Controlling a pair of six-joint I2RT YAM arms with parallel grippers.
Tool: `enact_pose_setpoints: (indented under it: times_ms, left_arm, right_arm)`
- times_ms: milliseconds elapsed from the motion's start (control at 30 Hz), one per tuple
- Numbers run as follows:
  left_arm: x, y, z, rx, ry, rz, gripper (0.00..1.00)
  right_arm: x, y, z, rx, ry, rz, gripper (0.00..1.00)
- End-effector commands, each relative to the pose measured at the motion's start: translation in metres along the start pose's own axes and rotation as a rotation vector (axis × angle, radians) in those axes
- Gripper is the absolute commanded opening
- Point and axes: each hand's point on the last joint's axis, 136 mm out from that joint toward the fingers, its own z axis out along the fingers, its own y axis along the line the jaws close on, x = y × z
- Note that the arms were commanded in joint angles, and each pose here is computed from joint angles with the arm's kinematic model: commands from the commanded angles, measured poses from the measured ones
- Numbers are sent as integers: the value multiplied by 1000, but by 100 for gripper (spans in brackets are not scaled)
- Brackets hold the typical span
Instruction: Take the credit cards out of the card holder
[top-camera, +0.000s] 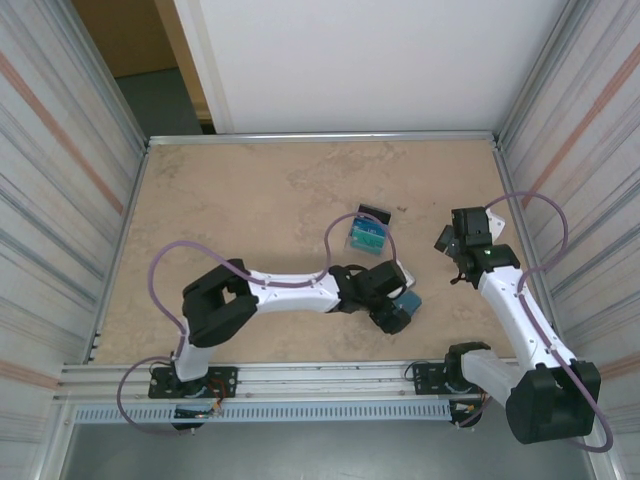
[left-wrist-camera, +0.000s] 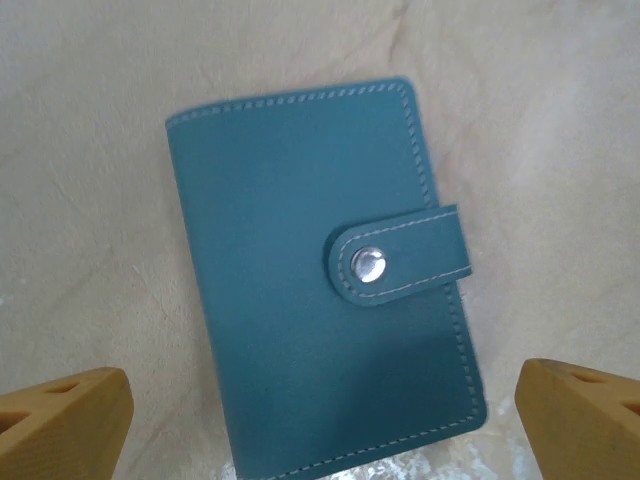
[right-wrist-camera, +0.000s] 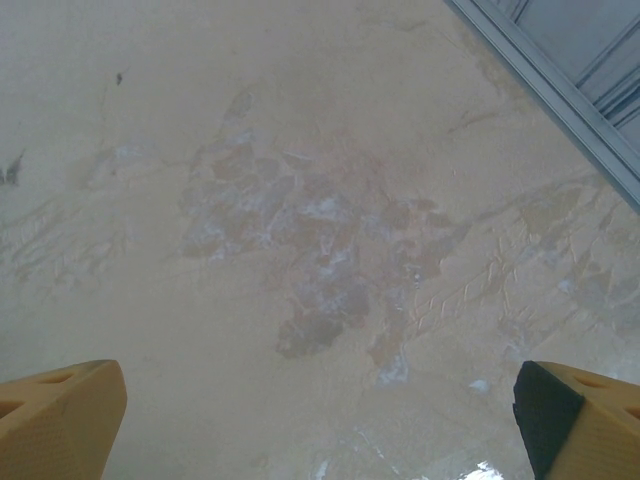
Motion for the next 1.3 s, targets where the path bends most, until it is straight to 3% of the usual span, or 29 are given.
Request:
enact_pose_setpoints:
  times_ms: [0, 433, 933, 1267]
  left_arm:
    - [-6, 2, -1, -17, 18, 3, 99]
    - [0, -1, 20, -96, 97, 126, 99]
    - [12, 14, 38, -193, 166, 152, 99]
    - [14, 17, 28, -202, 157, 138, 78]
  right_arm:
    - [-7, -11, -5, 30, -17, 44, 99]
    - [-6, -18, -3, -3, 8, 109, 99]
    - [-4, -17, 0, -13, 22, 110, 99]
    - [-3, -13, -1, -39, 33, 121, 99]
